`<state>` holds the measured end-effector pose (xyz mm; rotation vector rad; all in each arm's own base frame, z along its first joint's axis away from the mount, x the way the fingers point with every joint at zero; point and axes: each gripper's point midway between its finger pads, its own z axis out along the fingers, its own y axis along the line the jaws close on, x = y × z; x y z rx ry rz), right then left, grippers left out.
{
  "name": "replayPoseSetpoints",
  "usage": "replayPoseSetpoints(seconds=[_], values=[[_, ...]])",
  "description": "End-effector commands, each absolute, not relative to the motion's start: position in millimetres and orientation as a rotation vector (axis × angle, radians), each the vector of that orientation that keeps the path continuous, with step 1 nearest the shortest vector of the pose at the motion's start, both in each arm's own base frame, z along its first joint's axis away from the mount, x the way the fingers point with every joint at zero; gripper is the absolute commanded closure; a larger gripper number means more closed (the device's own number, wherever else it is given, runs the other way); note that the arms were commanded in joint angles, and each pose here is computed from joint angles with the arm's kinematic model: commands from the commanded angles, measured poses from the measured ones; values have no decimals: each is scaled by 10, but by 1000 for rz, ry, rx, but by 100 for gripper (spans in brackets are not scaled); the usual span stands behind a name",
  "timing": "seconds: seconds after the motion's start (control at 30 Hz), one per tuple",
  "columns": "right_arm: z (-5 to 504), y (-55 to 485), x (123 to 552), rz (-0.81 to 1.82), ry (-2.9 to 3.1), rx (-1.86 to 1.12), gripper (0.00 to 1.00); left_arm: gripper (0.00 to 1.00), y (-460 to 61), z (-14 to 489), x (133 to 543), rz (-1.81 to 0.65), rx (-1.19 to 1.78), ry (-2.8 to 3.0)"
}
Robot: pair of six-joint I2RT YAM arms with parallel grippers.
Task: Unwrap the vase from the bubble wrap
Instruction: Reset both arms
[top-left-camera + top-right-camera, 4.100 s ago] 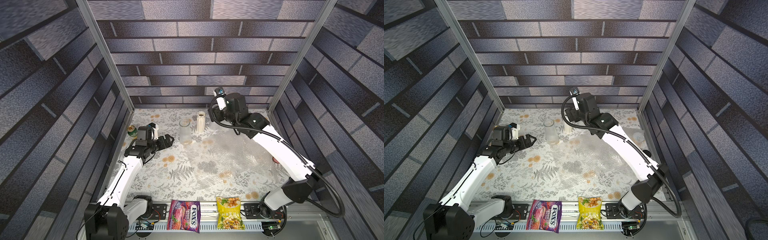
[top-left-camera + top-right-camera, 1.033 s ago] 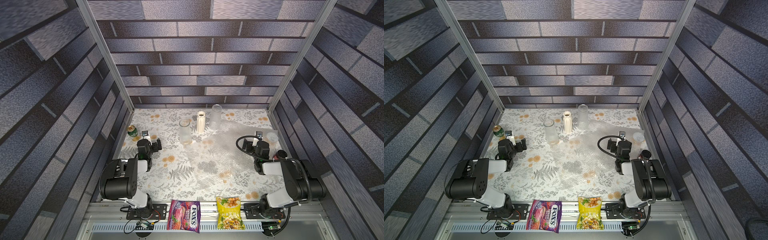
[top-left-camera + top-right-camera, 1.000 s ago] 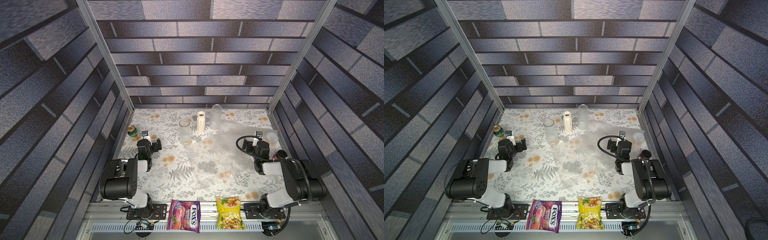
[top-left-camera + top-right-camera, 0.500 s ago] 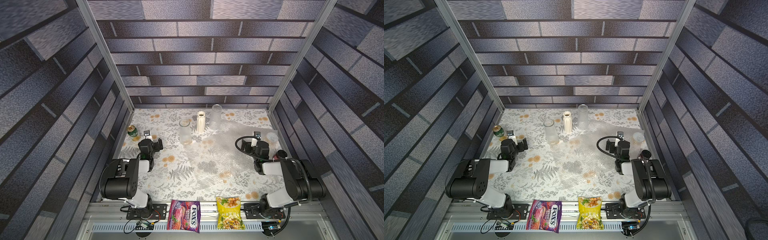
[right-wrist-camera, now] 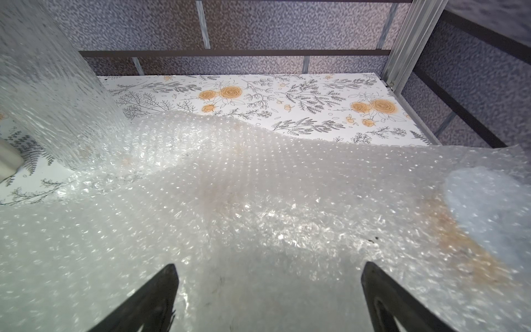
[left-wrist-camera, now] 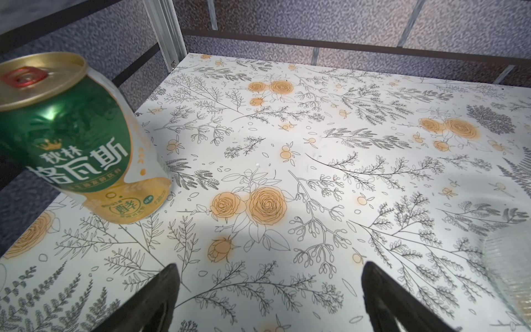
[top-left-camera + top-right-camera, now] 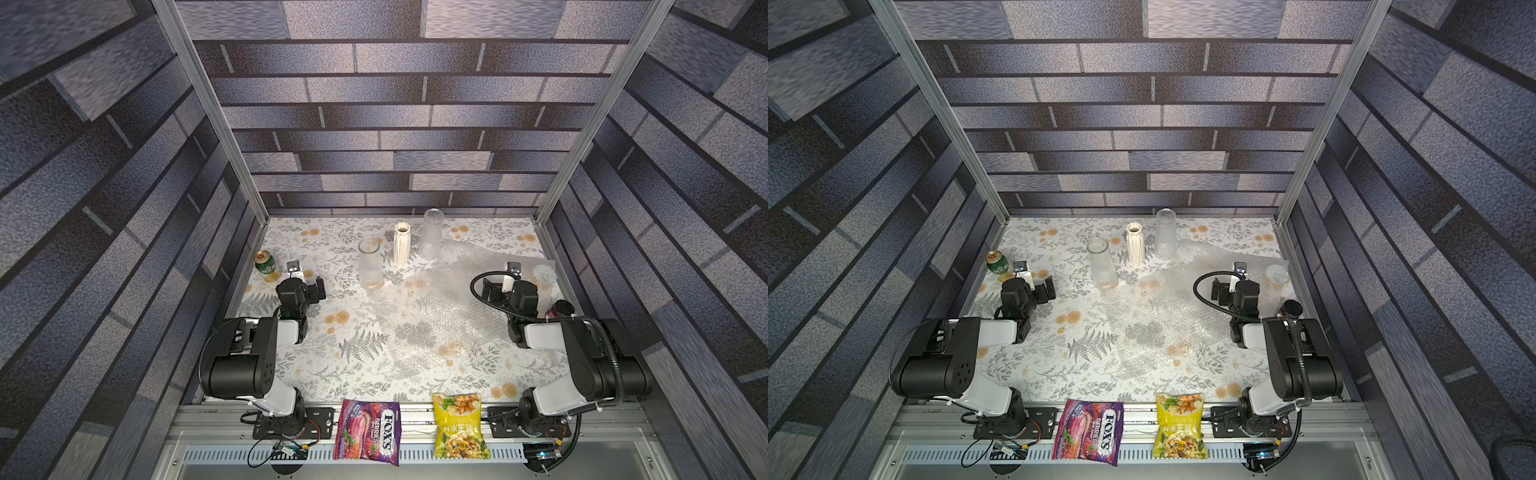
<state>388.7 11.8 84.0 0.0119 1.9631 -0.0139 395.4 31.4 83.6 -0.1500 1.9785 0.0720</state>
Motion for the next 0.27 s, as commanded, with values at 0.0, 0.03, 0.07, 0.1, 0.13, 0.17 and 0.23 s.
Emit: replayPoseSetpoints(seconds=[0.0,0.03,0.07,0.1,0.13,0.17,0.23], values=[[874,122,3940,-5,1957,5,0,0,316,876,4002,68,-138,1974],[881,120,3939,-5,1954,5,0,0,315,875,4001,67,-138,1974],[884,119,3940,-7,1952,4,0,0,311,872,4000,65,-137,1976],[882,120,3936,-6,1953,5,0,0,316,872,3998,66,-138,1975],[884,118,3935,-8,1951,5,0,0,319,875,3999,67,-140,1973],[884,119,3933,-7,1950,5,0,0,320,879,4002,66,-141,1972],[894,120,3920,-7,1944,3,0,0,324,881,3996,66,-141,1971]])
